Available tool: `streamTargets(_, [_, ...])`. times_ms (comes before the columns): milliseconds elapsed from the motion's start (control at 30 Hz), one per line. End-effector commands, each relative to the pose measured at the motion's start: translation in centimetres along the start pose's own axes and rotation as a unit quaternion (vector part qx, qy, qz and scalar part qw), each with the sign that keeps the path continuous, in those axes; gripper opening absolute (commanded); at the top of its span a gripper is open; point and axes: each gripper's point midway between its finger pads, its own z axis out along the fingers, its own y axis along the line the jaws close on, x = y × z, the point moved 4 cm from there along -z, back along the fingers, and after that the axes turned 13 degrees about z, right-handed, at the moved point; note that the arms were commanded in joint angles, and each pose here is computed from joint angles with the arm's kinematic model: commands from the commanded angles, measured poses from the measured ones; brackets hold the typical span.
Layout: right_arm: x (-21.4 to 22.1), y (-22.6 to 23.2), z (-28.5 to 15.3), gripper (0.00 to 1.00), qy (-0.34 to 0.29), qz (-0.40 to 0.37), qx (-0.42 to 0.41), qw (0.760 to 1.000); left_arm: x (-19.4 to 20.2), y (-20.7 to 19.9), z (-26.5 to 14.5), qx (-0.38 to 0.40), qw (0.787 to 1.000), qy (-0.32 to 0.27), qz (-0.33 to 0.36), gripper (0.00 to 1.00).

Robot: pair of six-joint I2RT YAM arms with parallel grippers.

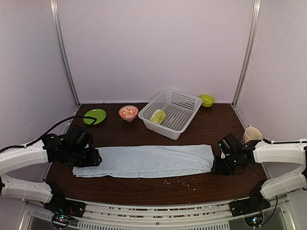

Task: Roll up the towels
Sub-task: Smooth out the towel at the center of the board.

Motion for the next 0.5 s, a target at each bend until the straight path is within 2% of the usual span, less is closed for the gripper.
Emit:
streamTargets(0, [0.0, 0.0, 0.2, 0.2, 0.003, 0.008, -0.008, 1.0, -0.3, 0.3, -0.3, -0.008, 1.0, -0.009, -0.006, 0.53])
streamTargets(200, [0.0, -0.3, -0.5, 0.08, -0.002, 0.009, -0.009, 1.0, -0.3, 0.3, -0.2, -0.009, 1.0, -0.008, -0.004, 0.53])
streamTargets(267, [0.0, -0.4, -0.9, 0.07, -0.004, 0.009, -0.009, 1.0, -0.3, 0.3, -0.2, -0.009, 1.0, -0.008, -0.002, 0.53])
streamTargets(467, [0.1, -0.4, -1.4, 0.23, -0.002, 0.008, -0.009, 1.0, -0.5, 0.1, -0.1, -0.006, 1.0, -0.01, -0.002, 0.53])
